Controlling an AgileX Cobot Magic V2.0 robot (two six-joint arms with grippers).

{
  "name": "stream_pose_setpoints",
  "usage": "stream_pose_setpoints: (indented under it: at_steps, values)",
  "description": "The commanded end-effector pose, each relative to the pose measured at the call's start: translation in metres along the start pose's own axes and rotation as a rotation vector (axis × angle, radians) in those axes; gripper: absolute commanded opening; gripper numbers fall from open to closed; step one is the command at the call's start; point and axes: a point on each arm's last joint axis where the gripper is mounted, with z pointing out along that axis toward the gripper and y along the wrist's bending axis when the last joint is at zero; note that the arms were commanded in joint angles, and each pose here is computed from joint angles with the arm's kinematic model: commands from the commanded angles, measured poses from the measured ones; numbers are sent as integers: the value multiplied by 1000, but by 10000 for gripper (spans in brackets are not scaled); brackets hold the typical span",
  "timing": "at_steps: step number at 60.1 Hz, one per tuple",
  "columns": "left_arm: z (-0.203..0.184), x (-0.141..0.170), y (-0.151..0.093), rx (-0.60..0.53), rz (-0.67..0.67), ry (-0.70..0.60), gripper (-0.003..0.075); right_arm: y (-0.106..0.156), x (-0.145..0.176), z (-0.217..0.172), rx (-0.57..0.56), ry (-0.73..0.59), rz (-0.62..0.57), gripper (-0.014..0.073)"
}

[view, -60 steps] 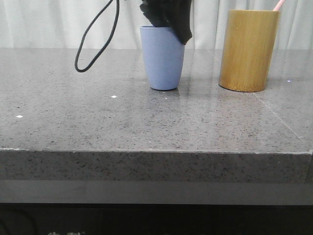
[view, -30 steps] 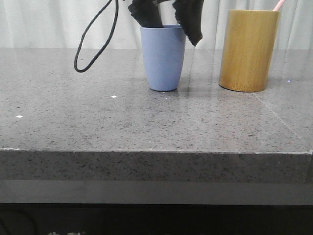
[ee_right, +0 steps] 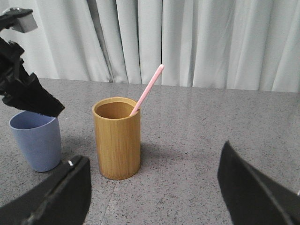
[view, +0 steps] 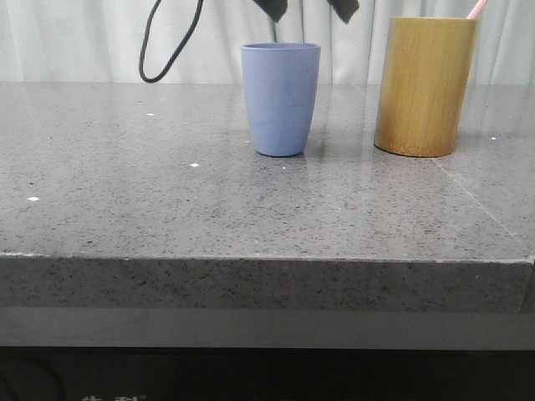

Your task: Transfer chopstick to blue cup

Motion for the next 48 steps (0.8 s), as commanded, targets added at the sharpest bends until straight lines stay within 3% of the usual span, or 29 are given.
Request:
stream_pose_setpoints:
  at_steps: [1, 6, 12, 27, 34, 48]
  values:
    - [-68, -12, -9, 11, 4, -147, 556, 0, -18, 0, 2, -104, -14, 571]
    - [-84, -12, -10, 8, 7, -177, 519, 0, -18, 0, 2, -103, -14, 571]
    - [-96, -13, -10, -9, 13, -198, 406, 0, -18, 0, 2, -103, -14, 571]
    - [-103, -12, -8, -39, 20, -210, -15, 0, -18, 0, 2, -103, -14, 571]
    - [-105, -13, -7, -53, 23, -216, -19, 0, -17, 0, 2, -100, -14, 571]
    - [-135, -10, 5, -226, 26, -254, -19, 0, -17, 0, 2, -97, -14, 571]
